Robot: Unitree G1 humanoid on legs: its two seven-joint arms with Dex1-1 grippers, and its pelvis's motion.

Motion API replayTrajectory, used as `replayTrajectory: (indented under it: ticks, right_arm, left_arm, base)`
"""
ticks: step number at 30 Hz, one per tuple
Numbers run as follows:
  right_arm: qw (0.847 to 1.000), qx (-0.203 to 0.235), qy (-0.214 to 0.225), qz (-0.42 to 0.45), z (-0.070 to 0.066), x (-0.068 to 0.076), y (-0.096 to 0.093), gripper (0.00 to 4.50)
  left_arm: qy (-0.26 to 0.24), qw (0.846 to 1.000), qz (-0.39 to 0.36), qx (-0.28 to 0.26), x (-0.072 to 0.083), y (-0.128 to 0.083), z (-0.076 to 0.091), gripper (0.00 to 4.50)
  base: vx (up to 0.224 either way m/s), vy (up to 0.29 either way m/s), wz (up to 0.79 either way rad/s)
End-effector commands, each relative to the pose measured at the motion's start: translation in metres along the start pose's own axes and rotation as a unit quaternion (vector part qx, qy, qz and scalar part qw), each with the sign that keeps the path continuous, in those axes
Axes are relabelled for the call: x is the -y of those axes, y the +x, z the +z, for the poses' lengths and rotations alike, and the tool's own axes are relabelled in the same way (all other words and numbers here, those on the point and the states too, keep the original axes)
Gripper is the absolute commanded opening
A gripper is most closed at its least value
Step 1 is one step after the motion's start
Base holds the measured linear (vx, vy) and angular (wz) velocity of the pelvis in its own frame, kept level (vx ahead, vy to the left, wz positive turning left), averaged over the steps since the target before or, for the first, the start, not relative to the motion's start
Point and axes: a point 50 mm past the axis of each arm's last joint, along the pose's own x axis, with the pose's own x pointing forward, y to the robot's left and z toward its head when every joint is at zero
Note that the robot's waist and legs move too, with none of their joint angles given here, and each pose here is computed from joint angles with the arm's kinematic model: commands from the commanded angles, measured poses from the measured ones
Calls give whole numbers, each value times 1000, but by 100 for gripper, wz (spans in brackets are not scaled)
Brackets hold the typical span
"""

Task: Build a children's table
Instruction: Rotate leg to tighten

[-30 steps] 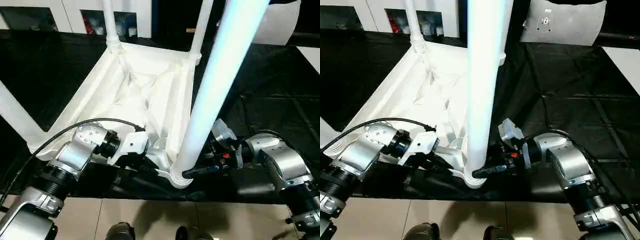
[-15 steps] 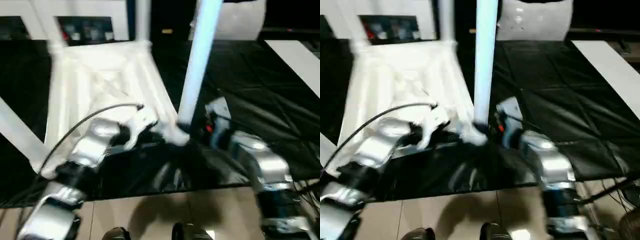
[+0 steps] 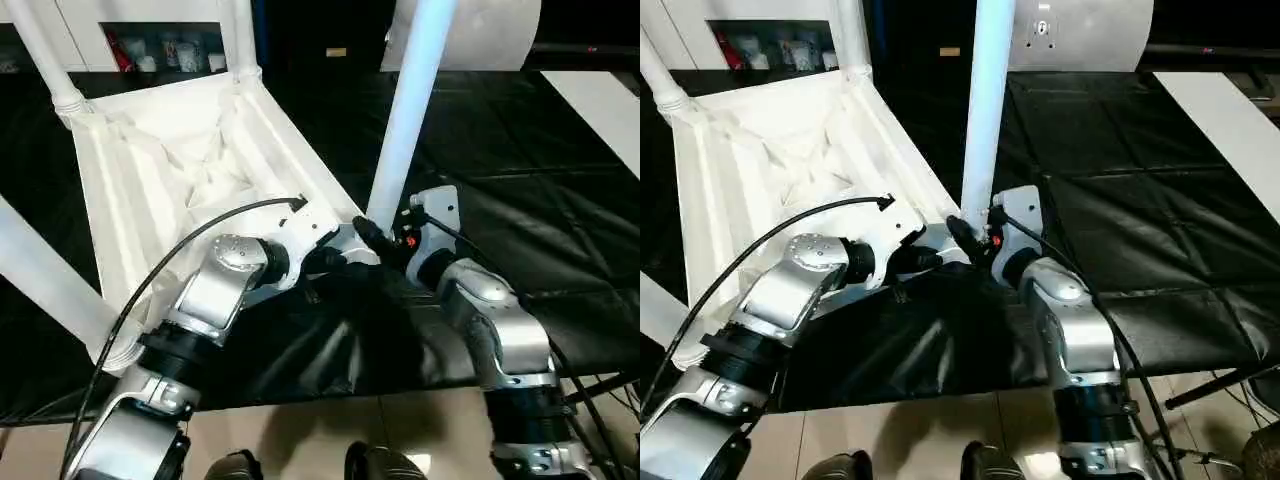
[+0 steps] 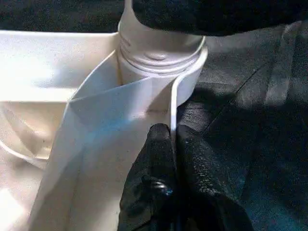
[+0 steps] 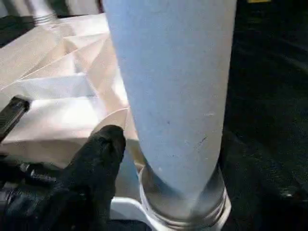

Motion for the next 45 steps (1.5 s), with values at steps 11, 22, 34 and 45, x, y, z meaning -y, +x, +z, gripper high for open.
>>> replayTrajectory:
  ticks: [11,22,34,45]
  right_arm:
    - [946,-70,-92,304,-3,8,-35,424]
    - [878,-105,-106,455,-1,11,-47,408]
    - [844,-123,-74,517,-3,5,-43,322]
    - [834,-134,-59,532,-4,5,-43,223]
  left_arm:
    - [90,968,-233,-8,20,-33,-30,0]
    - [141,932,-332,-44,21,-52,-40,0]
    - [151,923,-351,-42,23,-49,-40,0]
    - [152,923,-349,-46,21,-50,-41,0]
  base:
    - [0,0,0]
    - [0,0,0]
    - [0,0,0]
    - [0,0,0]
